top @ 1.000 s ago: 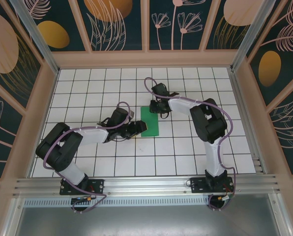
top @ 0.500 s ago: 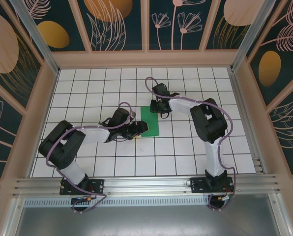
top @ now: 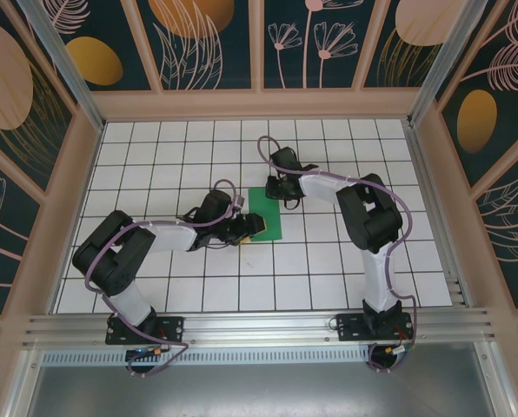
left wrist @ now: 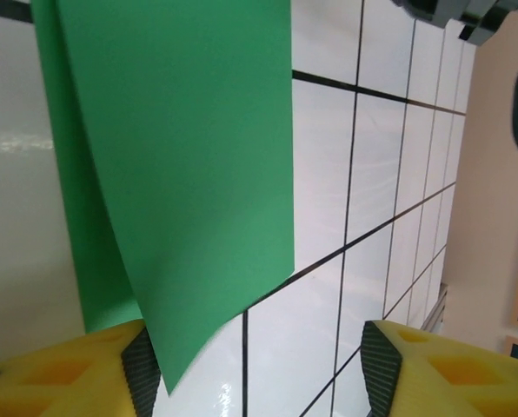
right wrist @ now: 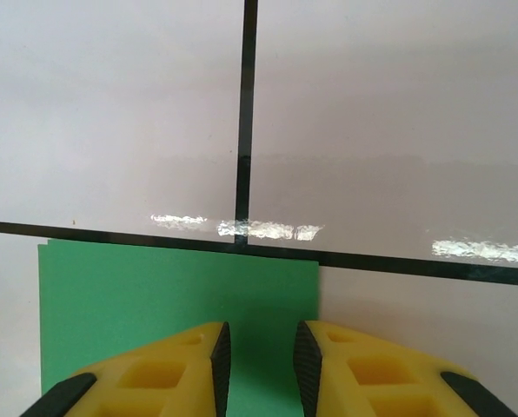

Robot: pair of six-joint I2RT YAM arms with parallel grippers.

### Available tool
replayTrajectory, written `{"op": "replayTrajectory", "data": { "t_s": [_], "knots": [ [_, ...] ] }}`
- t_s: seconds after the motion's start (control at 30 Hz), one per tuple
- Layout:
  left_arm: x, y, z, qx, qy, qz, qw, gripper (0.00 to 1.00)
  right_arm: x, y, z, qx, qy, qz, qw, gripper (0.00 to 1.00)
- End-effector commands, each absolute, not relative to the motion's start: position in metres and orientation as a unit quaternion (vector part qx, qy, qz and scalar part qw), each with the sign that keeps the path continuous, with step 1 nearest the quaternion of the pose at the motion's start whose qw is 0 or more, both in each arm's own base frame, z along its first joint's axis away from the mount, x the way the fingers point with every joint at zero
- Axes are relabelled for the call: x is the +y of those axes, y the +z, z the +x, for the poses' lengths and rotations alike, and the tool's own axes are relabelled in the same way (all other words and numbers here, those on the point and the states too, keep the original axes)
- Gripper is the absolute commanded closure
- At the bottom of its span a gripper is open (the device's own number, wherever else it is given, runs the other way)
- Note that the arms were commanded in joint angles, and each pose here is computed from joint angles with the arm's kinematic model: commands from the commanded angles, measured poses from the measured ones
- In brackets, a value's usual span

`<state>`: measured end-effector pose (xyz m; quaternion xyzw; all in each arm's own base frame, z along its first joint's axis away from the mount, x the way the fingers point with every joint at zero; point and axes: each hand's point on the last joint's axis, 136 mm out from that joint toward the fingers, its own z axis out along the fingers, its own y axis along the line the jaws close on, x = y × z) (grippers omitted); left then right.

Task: Fold a paper plane with a square sheet of paper (pick it up from the middle)
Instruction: Fold the triangle a second time at the center of the table.

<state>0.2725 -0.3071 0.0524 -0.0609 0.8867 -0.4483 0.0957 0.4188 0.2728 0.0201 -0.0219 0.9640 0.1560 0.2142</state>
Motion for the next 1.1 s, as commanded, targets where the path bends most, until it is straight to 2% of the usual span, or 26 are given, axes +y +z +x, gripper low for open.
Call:
{"op": "replayTrajectory", "data": {
  "t_s": [0.0, 0.33, 0.5, 0.8, 1.07],
  "knots": [
    [-0.317, 0.065, 0.278, 0.874, -0.472, -0.051, 0.105, 0.40, 0.262, -0.005, 0.400, 0.974, 0.147, -0.010, 0.169, 0.69],
    [-0.313, 0.050, 0.282, 0.885, -0.450, -0.062, 0.104, 0.49, 0.277, 0.063, 0.394, 0.954, 0.217, -0.035, 0.202, 0.69],
    [-0.313, 0.048, 0.282, 0.887, -0.445, -0.062, 0.105, 0.51, 0.272, 0.056, 0.372, 0.956, 0.230, -0.036, 0.178, 0.70],
    [-0.315, 0.051, 0.284, 0.887, -0.446, -0.058, 0.107, 0.56, 0.264, 0.023, 0.337, 0.962, 0.237, -0.038, 0.127, 0.85],
    [-0.321, 0.067, 0.289, 0.878, -0.462, -0.048, 0.116, 0.58, 0.262, 0.008, 0.331, 0.965, 0.233, -0.037, 0.112, 0.88]
  ]
}}
